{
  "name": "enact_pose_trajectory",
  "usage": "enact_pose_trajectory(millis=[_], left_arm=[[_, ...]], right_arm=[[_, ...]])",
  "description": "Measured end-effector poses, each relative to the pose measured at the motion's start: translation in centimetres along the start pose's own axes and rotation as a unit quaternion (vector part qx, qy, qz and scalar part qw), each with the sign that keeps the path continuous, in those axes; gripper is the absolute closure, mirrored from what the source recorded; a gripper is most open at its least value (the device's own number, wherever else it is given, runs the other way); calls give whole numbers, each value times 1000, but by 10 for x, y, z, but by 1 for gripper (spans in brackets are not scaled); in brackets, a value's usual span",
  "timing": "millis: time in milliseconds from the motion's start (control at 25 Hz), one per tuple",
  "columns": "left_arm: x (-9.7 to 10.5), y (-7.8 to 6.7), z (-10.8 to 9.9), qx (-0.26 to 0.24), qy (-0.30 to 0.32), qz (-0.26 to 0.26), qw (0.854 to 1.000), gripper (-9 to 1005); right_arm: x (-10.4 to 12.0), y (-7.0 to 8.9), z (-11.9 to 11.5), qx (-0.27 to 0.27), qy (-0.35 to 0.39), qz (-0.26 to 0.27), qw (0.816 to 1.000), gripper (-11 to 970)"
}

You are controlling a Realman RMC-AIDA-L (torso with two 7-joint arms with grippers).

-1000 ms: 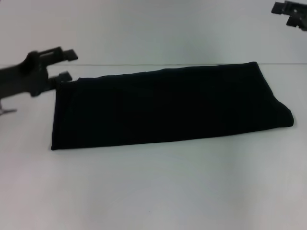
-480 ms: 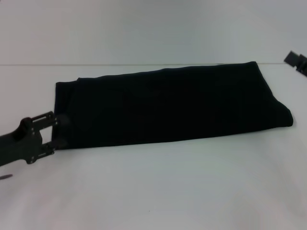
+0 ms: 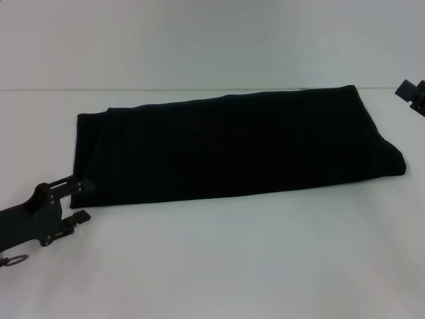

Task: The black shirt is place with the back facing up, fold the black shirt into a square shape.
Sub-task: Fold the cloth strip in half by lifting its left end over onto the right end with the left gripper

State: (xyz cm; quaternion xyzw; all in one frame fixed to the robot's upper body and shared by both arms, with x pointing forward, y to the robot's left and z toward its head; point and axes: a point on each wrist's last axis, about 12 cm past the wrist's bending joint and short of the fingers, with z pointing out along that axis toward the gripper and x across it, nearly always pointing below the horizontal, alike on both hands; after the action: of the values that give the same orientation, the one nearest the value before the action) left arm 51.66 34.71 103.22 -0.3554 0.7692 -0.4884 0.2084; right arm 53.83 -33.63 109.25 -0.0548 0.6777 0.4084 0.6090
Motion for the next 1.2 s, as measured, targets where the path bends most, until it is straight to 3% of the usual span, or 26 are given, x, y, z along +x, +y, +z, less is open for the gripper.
enact_pose_trajectory(millis=[1200], left_arm=[[-4,0,11,-10,-35,-52,998,385]], right_arm=[[-1,-1,-2,7,-17,15,1000,77]])
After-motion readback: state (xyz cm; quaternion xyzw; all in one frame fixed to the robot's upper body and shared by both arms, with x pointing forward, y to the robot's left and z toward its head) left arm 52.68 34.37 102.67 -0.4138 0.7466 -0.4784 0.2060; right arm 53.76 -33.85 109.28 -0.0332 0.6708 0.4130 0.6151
